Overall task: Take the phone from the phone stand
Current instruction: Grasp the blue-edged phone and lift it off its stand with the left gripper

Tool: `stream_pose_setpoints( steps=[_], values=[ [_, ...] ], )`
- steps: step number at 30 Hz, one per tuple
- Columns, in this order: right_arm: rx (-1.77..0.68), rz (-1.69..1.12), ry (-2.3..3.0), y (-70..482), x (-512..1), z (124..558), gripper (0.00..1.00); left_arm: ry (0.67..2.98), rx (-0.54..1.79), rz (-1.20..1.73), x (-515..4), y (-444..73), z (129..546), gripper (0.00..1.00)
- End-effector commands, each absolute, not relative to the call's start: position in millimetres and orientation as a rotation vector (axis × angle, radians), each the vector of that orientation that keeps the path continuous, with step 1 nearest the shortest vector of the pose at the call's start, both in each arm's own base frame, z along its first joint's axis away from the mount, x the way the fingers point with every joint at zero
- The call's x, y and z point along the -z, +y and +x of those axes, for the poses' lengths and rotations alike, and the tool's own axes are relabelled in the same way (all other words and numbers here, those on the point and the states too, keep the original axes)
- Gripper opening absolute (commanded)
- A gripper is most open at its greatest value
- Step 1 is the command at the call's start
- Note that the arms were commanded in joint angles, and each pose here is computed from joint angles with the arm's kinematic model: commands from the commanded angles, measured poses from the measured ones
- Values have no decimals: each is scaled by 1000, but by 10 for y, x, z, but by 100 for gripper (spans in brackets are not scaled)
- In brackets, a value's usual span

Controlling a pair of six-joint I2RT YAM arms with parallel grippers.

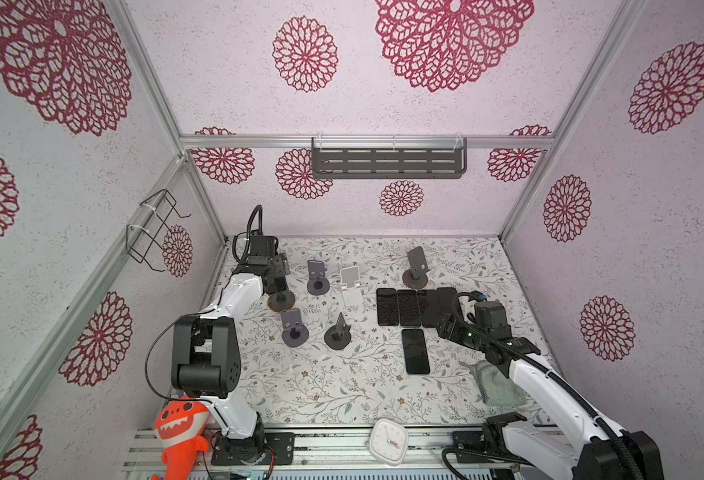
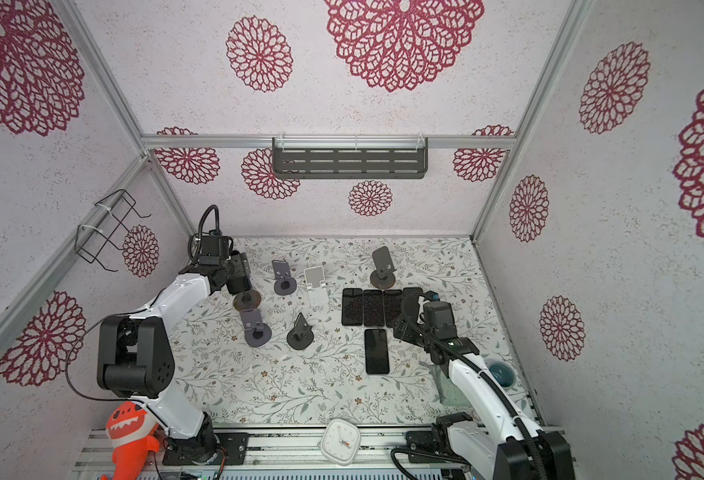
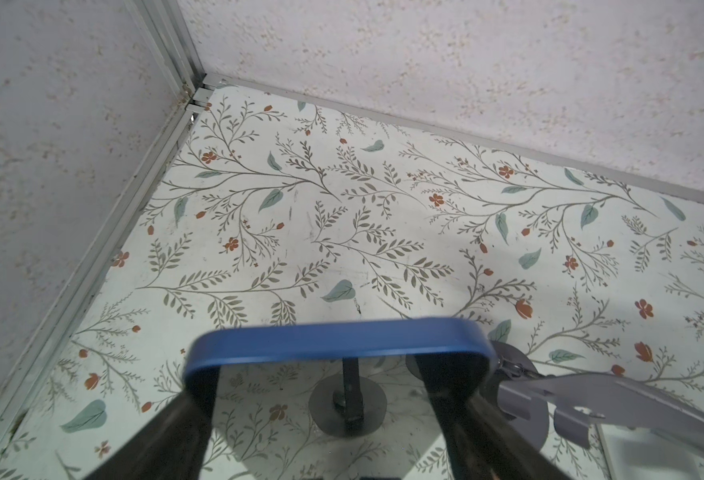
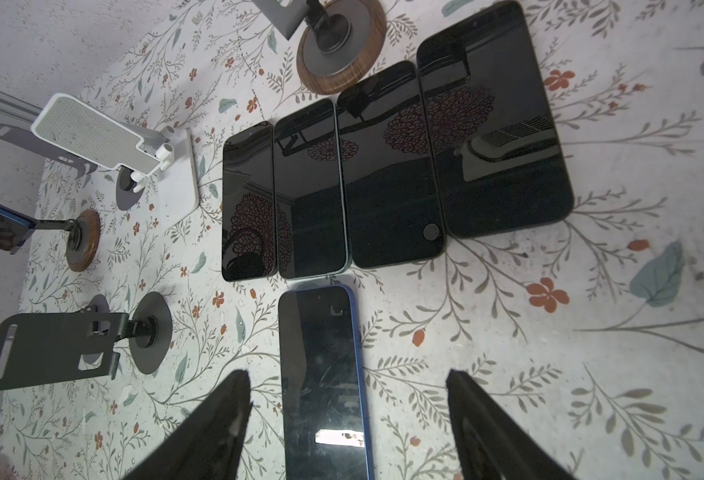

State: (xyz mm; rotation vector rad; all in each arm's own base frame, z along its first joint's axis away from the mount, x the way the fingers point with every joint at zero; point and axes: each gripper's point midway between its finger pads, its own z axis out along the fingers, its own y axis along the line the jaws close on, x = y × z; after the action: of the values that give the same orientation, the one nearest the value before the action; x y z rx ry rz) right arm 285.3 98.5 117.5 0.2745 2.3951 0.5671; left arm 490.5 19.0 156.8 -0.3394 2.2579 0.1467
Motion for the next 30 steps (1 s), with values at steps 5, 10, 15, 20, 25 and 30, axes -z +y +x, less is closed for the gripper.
stream_pose_setpoints(
  steps=[5, 10, 15, 20, 25, 30],
  values=[
    [-579, 283, 2372, 1002, -1230, 2883, 78, 2223, -140, -335, -1699, 206, 4989, 72],
    [-584, 276, 2369, 1012, -1251, 2896, 78, 2217, -140, -340, -1824, 207, 4966, 71],
    [-595, 246, 2372, 1046, -1267, 2905, 78, 2185, -120, -344, -2187, 177, 4855, 71],
    [-638, 179, 2352, 1148, -1366, 2965, 78, 2197, -87, -323, -2588, 69, 4644, 70],
    [-764, 27, 2277, 1521, -1712, 3046, 78, 2226, 231, -247, -2866, -459, 4329, 67],
    [-990, -269, 2149, 2305, -2279, 2938, 77, 2272, 649, -97, -2889, -1275, 4040, 63]
  ],
)
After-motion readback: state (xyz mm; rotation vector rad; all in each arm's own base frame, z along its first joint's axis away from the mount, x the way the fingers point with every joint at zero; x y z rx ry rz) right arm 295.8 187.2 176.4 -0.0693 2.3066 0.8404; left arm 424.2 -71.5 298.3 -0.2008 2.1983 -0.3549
